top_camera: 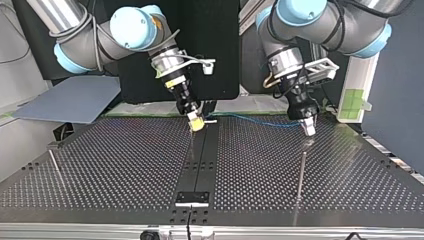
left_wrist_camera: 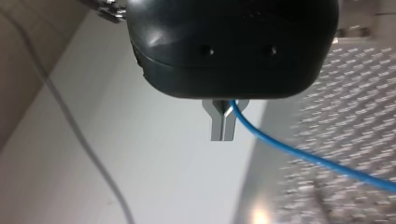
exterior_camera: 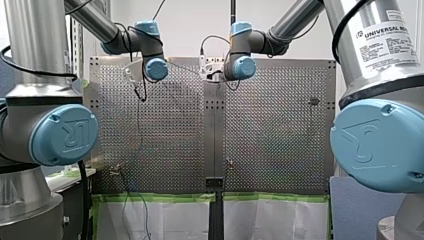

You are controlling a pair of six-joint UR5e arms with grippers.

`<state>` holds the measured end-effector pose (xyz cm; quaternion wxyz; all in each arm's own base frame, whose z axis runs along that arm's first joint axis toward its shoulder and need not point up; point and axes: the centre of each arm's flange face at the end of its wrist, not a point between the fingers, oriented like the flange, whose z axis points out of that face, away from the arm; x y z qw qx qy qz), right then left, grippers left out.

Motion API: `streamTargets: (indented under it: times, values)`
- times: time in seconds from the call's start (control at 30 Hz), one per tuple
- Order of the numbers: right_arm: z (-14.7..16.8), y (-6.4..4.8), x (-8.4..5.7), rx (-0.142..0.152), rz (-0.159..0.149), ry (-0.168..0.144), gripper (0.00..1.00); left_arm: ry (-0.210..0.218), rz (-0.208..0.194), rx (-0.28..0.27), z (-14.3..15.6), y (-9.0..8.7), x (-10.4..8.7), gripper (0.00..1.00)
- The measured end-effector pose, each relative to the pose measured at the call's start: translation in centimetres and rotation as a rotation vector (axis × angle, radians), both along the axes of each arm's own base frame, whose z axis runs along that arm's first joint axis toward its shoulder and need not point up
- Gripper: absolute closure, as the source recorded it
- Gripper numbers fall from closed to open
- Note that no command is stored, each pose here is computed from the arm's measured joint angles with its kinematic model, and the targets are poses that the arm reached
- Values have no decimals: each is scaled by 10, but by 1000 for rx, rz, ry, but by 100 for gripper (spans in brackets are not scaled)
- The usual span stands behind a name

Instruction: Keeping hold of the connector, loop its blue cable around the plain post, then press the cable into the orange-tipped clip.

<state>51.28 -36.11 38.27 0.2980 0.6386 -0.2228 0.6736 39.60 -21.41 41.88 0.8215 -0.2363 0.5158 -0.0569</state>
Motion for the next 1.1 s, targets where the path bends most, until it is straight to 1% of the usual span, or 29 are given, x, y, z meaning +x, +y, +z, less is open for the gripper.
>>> streamTargets:
  times: [0.07,0.2,0.27,0.4,0.57,0.67,0.7,0.9,1.0,1.1]
  values:
    - [4,-2,0,2,3,-2,100,-19,2,1,15,6,1,100]
    - [16,-8,2,-7,7,-21,100,-60,7,7,47,21,2,100]
    - [21,-11,4,-13,9,-29,100,-67,9,15,56,27,4,100]
    - [26,-19,10,-22,19,-36,100,-44,13,43,61,40,18,100]
    - [29,-28,21,-35,27,-39,100,-16,16,68,64,55,30,100]
    - [35,-31,26,-50,30,-54,100,5,15,79,63,64,38,100]
    - [40,-33,27,-59,32,-62,100,16,13,84,62,66,42,100]
    - [53,-40,33,-90,35,-90,100,71,2,97,55,72,52,100]
    - [57,-44,35,-102,35,-101,100,92,-4,97,53,77,62,100]
    - [57,-47,37,-107,36,-106,100,97,-11,92,53,85,76,100]
